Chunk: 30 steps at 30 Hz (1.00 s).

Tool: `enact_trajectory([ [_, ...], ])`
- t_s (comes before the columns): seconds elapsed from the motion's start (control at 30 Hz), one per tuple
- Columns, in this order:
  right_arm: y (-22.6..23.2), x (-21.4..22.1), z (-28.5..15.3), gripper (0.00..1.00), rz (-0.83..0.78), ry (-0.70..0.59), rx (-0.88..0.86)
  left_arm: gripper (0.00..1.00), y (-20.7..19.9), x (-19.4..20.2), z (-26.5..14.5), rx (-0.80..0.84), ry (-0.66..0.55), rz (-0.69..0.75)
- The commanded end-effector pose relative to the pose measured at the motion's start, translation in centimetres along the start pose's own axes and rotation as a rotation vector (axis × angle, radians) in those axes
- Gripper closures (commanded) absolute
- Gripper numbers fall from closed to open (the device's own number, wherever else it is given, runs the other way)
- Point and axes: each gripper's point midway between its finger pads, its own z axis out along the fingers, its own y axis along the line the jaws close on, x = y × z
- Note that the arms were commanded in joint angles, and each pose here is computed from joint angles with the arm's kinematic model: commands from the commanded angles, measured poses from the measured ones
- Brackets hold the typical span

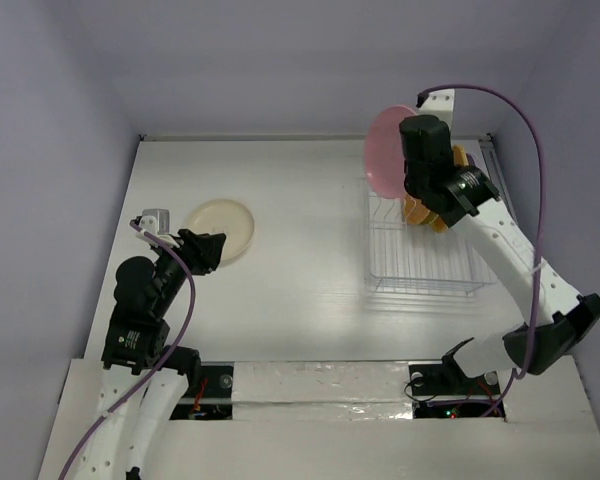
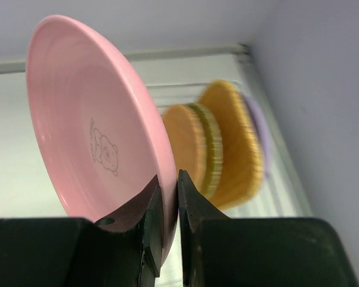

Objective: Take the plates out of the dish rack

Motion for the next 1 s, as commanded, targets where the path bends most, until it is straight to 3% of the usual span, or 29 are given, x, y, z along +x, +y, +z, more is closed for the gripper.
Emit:
enact_trajectory([
  [0.0, 6.1, -2.9, -3.7, 1.00, 0.136, -0.089, -0.287, 0.61, -1.0, -1.7, 0.0, 0.038, -0.051, 0.011],
  [0.17, 19.9, -1.5, -7.1, 1.00, 0.244, -0.047, -0.745, 0.61, -0.6, -1.8, 0.1, 0.020, -0.053, 0.010],
  [0.3, 27.9, -0.9, -9.0, 1.00, 0.376, 0.026, -0.942, 0.61, -0.5, -1.7, 0.1, 0.015, -0.051, 0.009],
  [0.43, 34.7, 1.5, -7.8, 1.00, 0.499, 0.131, -1.046, 0.61, -0.2, -1.8, 0.1, 0.003, -0.057, 0.008],
  [0.77, 43.5, 8.4, -7.7, 0.98, 0.595, 0.367, -1.148, 0.61, 0.0, -2.1, 0.1, -0.001, -0.066, 0.006],
  [0.83, 44.1, 9.3, -7.4, 0.93, 0.599, 0.386, -1.147, 0.61, -0.1, -2.0, 0.1, 0.001, -0.063, 0.006],
  [0.97, 45.5, 10.2, -8.7, 0.75, 0.556, 0.408, -1.178, 0.61, -0.1, -2.0, 0.1, 0.003, -0.064, 0.007],
])
